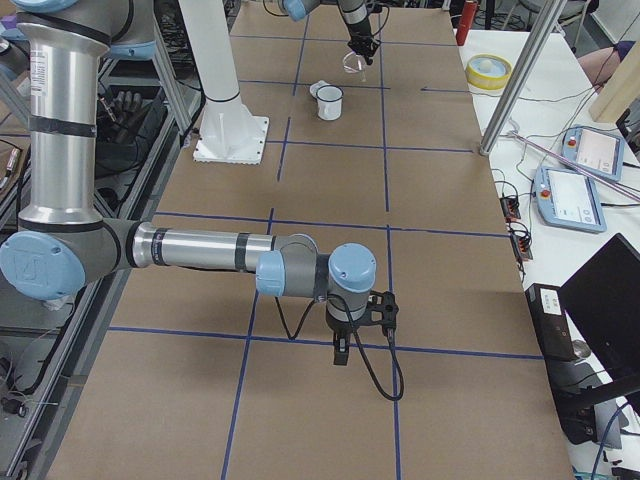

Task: Remove funnel from cup
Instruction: 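Lift the funnel up out of the mug with the left gripper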

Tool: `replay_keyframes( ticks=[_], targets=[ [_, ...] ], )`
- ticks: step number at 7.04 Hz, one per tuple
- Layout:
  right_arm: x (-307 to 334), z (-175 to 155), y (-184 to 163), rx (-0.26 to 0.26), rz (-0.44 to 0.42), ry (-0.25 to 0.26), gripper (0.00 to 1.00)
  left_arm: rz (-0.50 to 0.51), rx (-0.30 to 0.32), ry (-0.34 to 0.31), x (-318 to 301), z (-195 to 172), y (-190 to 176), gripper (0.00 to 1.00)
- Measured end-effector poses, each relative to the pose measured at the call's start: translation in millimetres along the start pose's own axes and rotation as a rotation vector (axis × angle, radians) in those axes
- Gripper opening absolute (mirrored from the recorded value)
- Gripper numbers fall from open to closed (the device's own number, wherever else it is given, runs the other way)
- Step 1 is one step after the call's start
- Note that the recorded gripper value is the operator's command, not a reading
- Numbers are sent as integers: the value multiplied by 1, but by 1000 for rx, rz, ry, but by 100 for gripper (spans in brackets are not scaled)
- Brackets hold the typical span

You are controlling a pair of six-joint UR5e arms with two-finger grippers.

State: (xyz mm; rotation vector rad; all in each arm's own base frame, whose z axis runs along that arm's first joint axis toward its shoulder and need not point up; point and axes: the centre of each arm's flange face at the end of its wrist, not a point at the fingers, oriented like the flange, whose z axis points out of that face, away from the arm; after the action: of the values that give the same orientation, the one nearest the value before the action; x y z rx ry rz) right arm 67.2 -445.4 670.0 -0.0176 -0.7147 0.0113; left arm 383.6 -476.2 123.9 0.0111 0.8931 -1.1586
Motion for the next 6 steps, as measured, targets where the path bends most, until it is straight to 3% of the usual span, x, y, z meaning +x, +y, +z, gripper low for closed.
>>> replay_keyframes(
  ticks=[2,3,5,6],
  targets=[
    [0,0,0,0,0,0,100,-39,-48,235,16,21,-28,0],
    [0,0,0,0,0,0,100,-47,-77,327,20,54,-42,0],
    [0,0,0,0,0,0,100,-63,-97,425,15,132,-73,0],
    [0,0,0,0,0,0,100,-86,-92,464,15,147,-91,0]
  ],
)
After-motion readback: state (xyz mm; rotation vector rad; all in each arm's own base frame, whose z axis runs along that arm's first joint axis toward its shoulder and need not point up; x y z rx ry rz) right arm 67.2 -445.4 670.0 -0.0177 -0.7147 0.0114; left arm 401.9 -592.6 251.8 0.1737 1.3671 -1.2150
